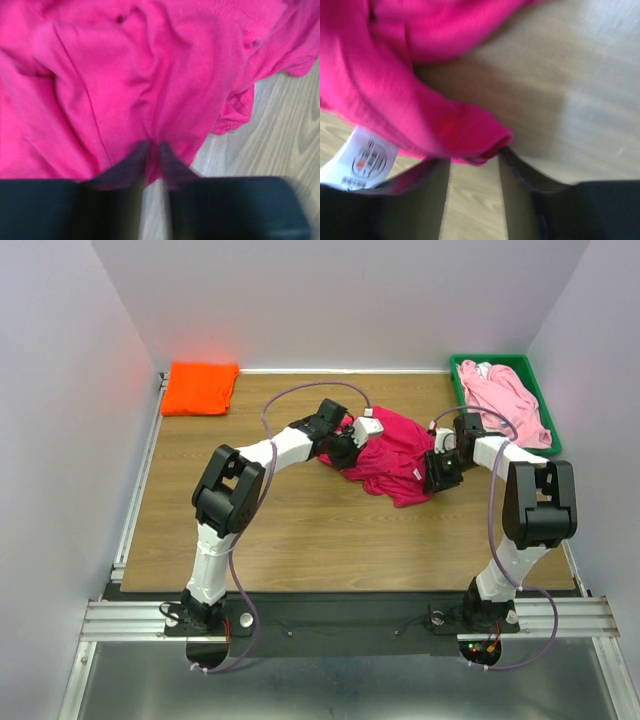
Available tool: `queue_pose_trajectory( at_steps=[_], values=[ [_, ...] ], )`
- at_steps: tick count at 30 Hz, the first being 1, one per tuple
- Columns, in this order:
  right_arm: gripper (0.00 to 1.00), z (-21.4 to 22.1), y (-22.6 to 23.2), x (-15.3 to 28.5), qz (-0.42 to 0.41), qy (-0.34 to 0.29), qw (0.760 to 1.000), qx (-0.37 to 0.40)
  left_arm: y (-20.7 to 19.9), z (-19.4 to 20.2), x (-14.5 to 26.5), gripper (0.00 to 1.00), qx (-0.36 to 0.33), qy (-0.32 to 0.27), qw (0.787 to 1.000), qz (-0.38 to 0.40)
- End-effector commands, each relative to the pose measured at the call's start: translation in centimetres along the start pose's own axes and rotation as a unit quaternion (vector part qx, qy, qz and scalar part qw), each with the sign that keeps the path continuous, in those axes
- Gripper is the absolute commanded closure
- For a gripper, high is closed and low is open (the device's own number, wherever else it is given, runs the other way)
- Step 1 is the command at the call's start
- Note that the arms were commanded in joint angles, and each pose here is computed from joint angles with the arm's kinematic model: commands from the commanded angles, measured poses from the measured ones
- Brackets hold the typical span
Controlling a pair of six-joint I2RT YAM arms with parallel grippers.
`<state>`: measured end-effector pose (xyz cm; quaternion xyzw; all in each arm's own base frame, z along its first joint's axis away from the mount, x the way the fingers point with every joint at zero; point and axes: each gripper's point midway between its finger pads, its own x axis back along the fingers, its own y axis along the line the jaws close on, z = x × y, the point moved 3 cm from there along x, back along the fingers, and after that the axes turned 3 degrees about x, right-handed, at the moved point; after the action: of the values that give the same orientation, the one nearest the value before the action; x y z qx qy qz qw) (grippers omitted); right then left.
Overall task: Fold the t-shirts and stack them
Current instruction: Flatten the tshirt out
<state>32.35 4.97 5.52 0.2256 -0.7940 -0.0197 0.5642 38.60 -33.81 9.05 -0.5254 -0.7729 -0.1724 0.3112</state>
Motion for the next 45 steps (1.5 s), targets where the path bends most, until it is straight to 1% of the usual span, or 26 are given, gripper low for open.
queue_pose_trajectory(
  at_steps=[1,2,4,5,8,11,12,15,18,21,23,28,30,31,32,34,35,36,38,39,40,41,42,43,44,45],
  values=[
    [0.63,-1.4,0.3,-0.8,-0.025,-0.020,0.999,-0.005,0.0,-1.2,1.4,0.98,-0.018,-0.009,1.000,0.005],
    [0.75,-1.3,0.2,-0.9,-0.024,-0.018,1.000,-0.005,-0.1,-1.0,1.7,1.00,-0.017,-0.005,1.000,0.005],
    [0.87,-1.5,0.2,-0.4,-0.020,-0.024,1.000,-0.002,0.1,-0.8,3.3,1.00,-0.013,-0.010,1.000,0.001],
    [0.99,-2.0,0.4,0.5,-0.014,-0.036,0.999,0.006,0.2,-0.9,4.2,1.00,-0.009,-0.016,1.000,0.000],
    [0.99,-3.2,0.7,2.5,0.000,-0.064,0.998,0.026,0.6,-0.7,8.1,1.00,-0.005,-0.038,0.999,-0.012],
    [1.00,-4.8,1.6,5.7,0.005,-0.096,0.993,0.072,0.8,0.5,11.9,1.00,-0.013,-0.032,0.999,-0.028],
    [0.99,-5.1,1.8,6.3,0.004,-0.099,0.992,0.081,0.8,0.3,13.4,1.00,-0.021,-0.039,0.998,-0.038],
    [0.99,-5.3,2.6,8.0,-0.008,-0.097,0.988,0.121,1.1,1.6,16.0,1.00,-0.022,-0.031,0.998,-0.053],
    [1.00,-5.1,3.5,9.8,-0.018,-0.098,0.982,0.159,0.4,3.5,17.6,1.00,-0.035,-0.014,0.997,-0.063],
    [0.99,-4.1,4.2,10.5,-0.037,-0.086,0.978,0.184,-1.1,4.7,18.6,1.00,-0.052,-0.006,0.997,-0.062],
    [1.00,-3.0,4.7,10.5,-0.057,-0.072,0.977,0.195,-2.4,7.0,18.2,1.00,-0.061,0.021,0.997,-0.048],
    [1.00,0.9,6.0,8.9,-0.106,-0.020,0.974,0.198,-5.0,11.7,17.3,1.00,-0.079,0.074,0.994,-0.027],
    [0.99,1.9,5.9,8.1,-0.107,-0.010,0.976,0.188,-5.3,12.1,16.9,1.00,-0.071,0.077,0.994,-0.030],
    [1.00,1.7,5.7,8.0,-0.101,-0.012,0.978,0.183,-5.2,11.7,16.9,1.00,-0.066,0.069,0.995,-0.032],
    [0.99,0.2,5.1,8.2,-0.078,-0.026,0.980,0.179,-4.6,11.3,16.8,1.00,-0.050,0.064,0.996,-0.040],
    [0.99,-2.5,4.3,8.7,-0.045,-0.056,0.982,0.174,-2.3,8.5,17.4,1.00,-0.044,0.038,0.996,-0.075],
    [1.00,-4.3,3.4,9.3,-0.009,-0.070,0.982,0.176,-0.2,7.7,18.3,1.00,-0.028,0.027,0.994,-0.106],
    [0.99,-7.9,2.6,10.4,0.020,-0.109,0.978,0.176,2.5,4.3,19.1,1.00,-0.020,-0.004,0.990,-0.137],
    [0.99,-12.1,1.4,12.2,0.062,-0.149,0.971,0.174,7.2,1.4,21.4,1.00,0.007,-0.035,0.981,-0.190],
    [0.99,-16.4,1.3,15.8,0.102,-0.205,0.955,0.188,10.2,-2.4,22.8,1.00,0.022,-0.070,0.974,-0.216],
    [0.99,-18.4,1.1,17.1,0.119,-0.227,0.948,0.188,12.0,-4.3,23.9,1.00,0.028,-0.091,0.967,-0.236],
    [0.99,-20.2,-0.3,16.4,0.139,-0.229,0.948,0.173,14.3,-5.8,25.7,1.00,0.041,-0.114,0.956,-0.266],
    [0.99,-22.4,-0.5,18.1,0.158,-0.259,0.937,0.174,16.7,-6.7,25.1,1.00,0.053,-0.125,0.951,-0.277],
    [0.99,-24.3,-0.9,19.0,0.172,-0.280,0.928,0.173,18.1,-11.4,28.6,1.00,0.029,-0.183,0.933,-0.308],
    [0.99,-27.9,-0.8,22.1,0.194,-0.339,0.904,0.176,19.2,-13.2,29.7,1.00,0.034,-0.211,0.922,-0.323],
    [1.00,-29.4,-1.0,23.3,0.213,-0.362,0.891,0.171,20.5,-15.0,31.3,1.00,0.030,-0.238,0.902,-0.358]
  ],
)
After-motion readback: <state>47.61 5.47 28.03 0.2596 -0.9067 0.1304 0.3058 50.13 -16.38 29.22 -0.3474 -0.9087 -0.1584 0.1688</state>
